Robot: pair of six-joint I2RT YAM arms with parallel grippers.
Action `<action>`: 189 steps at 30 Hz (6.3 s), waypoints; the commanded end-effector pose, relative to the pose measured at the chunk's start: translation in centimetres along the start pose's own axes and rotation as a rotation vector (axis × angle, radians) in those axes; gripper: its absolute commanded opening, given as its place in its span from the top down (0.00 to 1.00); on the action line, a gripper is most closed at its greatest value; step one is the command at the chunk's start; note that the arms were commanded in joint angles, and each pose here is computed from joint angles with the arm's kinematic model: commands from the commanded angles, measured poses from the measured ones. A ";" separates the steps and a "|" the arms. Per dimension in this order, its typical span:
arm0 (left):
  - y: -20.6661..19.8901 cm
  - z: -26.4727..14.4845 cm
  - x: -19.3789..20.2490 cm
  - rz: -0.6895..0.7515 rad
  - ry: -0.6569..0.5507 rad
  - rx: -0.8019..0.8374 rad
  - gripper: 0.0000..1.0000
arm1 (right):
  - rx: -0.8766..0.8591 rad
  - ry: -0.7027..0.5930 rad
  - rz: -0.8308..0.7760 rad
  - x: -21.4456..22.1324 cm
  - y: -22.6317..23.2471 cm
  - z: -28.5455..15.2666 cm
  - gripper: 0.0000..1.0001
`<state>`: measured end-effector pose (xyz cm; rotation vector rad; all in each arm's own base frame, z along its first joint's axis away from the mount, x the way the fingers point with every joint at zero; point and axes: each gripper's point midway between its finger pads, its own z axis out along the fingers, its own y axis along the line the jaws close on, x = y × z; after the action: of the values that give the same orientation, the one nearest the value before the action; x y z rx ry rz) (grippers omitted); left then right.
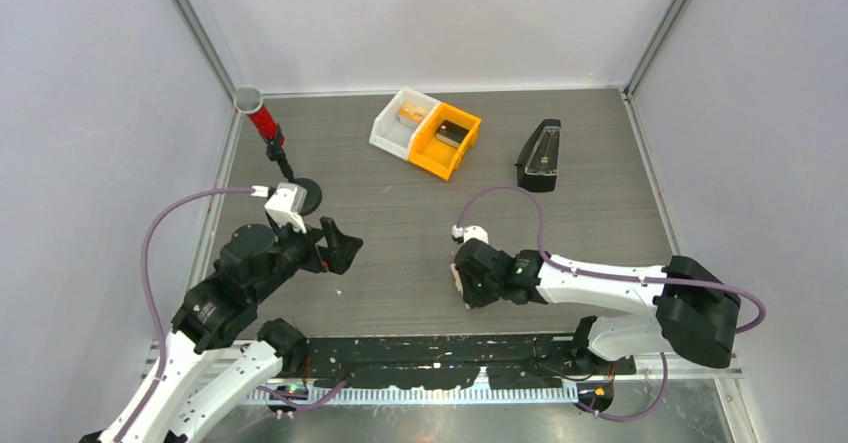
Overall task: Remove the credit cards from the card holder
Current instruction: Move the card holder to the center of the board, then open the card holder at the center of the board.
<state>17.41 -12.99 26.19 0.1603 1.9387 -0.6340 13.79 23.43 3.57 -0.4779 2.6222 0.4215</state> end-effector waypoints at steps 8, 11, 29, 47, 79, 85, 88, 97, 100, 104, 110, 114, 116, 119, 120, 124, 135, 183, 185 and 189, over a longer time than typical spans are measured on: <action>-1.0 2.9 4.9 -0.078 0.235 0.036 0.06 | 0.022 -0.150 -0.031 -4.2 0.6 -3.1 0.42; -0.9 3.4 5.3 -0.088 0.255 0.029 0.07 | 0.044 -0.173 -0.047 -5.0 0.3 -3.2 0.33; 1.2 3.1 5.6 -0.121 0.218 -0.083 0.07 | 0.212 -0.125 -0.165 -4.4 2.3 0.5 0.41; 1.8 3.1 5.3 -0.074 0.209 -0.105 0.07 | 0.481 -0.133 -0.265 -4.3 0.1 1.1 0.78; -3.3 6.2 7.0 -0.145 0.285 0.177 0.09 | -0.605 -0.363 0.147 -7.1 5.3 -4.8 0.95; -3.4 6.5 7.1 -0.145 0.300 0.175 0.10 | -0.586 -0.316 0.235 -5.8 2.4 -2.6 0.95; -3.4 6.7 7.1 -0.145 0.306 0.172 0.10 | -0.589 -0.313 0.243 -5.6 1.9 -2.4 0.95; -2.3 7.7 8.6 -0.172 0.355 0.104 0.15 | -0.857 -0.294 0.271 -6.9 6.8 -5.8 0.95; -3.1 8.3 10.0 -0.199 0.432 0.144 0.16 | -0.932 -0.299 0.250 -7.2 8.8 -7.4 0.95; -4.7 9.2 9.9 -0.276 0.459 0.198 0.16 | -0.916 -0.290 0.189 -6.9 9.9 -7.5 0.95; -5.9 10.5 10.0 -0.355 0.485 0.229 0.16 | -0.931 -0.290 0.167 -6.6 10.5 -7.7 0.95; -5.8 11.2 11.8 -0.413 0.535 0.226 0.21 | -0.940 -0.286 0.169 -6.4 10.7 -7.4 0.95; -5.8 11.4 12.6 -0.428 0.556 0.227 0.24 | -0.936 -0.278 0.177 -6.1 10.6 -6.9 0.95; -5.6 11.4 13.3 -0.424 0.568 0.215 0.25 | -0.924 -0.266 0.187 -5.6 10.2 -6.1 0.95; -5.5 11.3 13.5 -0.423 0.569 0.211 0.25 | -0.925 -0.267 0.188 -5.6 10.3 -5.9 0.95; -4.9 11.2 14.3 -0.422 0.580 0.186 0.29 | -0.903 -0.269 0.199 -5.4 9.6 -4.9 0.95; -3.1 10.7 15.0 -0.374 0.578 0.085 0.35 | -0.824 -0.252 0.291 -4.3 5.0 -1.4 0.95; 1.5 7.2 13.6 -0.317 0.328 -0.069 0.34 | 0.001 -0.109 0.027 -4.5 6.5 1.3 0.51; 1.4 7.3 13.8 -0.317 0.335 -0.066 0.34 | 0.009 -0.097 0.021 -4.1 6.5 1.8 0.51; 0.7 7.8 13.7 -0.336 0.344 -0.041 0.34 | 0.050 -0.086 0.003 -3.5 6.0 2.5 0.51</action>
<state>17.27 -17.51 10.56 -0.0891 2.3665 -0.7728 14.56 29.84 3.70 -0.4651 2.5804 0.3917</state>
